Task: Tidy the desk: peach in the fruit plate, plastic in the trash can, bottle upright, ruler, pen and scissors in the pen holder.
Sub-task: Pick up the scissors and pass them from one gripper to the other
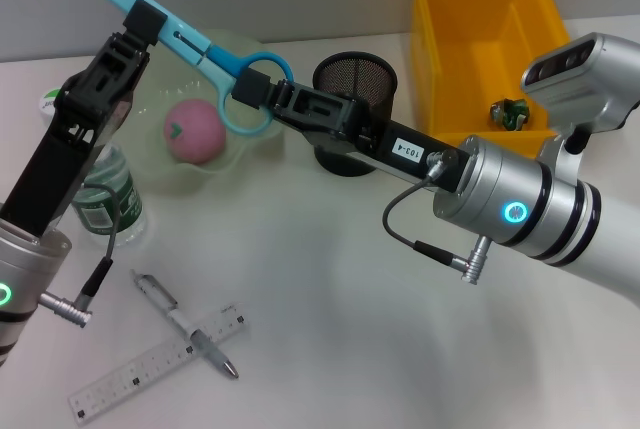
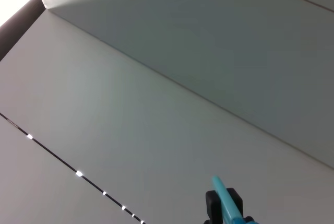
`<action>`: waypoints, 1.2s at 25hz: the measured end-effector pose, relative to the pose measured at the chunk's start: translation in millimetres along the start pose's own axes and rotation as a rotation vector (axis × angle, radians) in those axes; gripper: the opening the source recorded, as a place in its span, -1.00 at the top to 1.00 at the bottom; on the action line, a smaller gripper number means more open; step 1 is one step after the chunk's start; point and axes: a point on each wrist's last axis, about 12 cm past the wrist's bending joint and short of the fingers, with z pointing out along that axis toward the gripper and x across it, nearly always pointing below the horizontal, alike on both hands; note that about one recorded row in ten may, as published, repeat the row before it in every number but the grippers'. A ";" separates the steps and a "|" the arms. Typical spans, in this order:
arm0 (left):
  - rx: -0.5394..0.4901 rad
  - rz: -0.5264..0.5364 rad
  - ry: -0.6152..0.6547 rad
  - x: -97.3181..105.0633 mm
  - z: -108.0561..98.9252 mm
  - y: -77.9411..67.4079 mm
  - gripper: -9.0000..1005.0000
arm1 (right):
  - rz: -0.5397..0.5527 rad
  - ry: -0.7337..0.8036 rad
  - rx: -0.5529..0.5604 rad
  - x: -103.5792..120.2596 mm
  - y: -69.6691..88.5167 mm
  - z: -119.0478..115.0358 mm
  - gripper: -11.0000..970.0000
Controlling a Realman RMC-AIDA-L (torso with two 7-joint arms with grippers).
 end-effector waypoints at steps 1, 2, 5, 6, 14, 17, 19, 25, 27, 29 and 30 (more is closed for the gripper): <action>0.003 0.004 0.003 -0.6 0.5 0.0 0.79 | 0.000 0.000 -0.001 0.1 0.1 -0.2 0.79; 0.003 0.004 0.003 -0.6 0.5 0.0 0.76 | 0.000 0.000 -0.001 0.1 0.1 -0.2 0.79; 0.010 0.006 0.007 -0.9 0.4 -0.5 0.70 | 0.001 -0.002 -0.001 0.1 0.1 -0.3 0.79; 0.013 0.008 0.010 -1.1 0.5 -0.6 0.68 | 0.001 -0.003 -0.001 0.0 0.1 -0.4 0.79; 0.032 0.027 0.027 -1.0 2.4 -1.8 0.50 | 0.001 -0.013 0.001 -0.5 0.0 -1.5 0.80; 0.033 0.034 0.026 -1.1 2.6 -1.8 0.22 | -0.004 -0.014 0.000 -0.4 0.2 -1.7 0.80; 0.033 0.036 0.026 -1.1 2.7 -1.7 0.10 | -0.009 -0.015 -0.003 -0.3 0.5 -1.7 0.80; 0.029 0.039 0.026 -1.7 1.5 -1.4 -0.17 | -0.013 -0.015 -0.006 -0.1 0.9 -1.9 0.80; 0.029 0.045 0.026 -2.8 1.2 -1.2 -0.32 | -0.033 -0.014 -0.012 0.1 1.7 -2.3 0.80; 0.034 0.062 0.028 -5.8 0.7 -0.9 -0.43 | -0.072 -0.014 -0.025 0.3 3.4 -4.0 0.80; 0.038 0.076 0.032 -8.1 0.3 -0.8 -0.46 | -0.096 -0.017 -0.029 -0.1 4.0 -5.8 0.79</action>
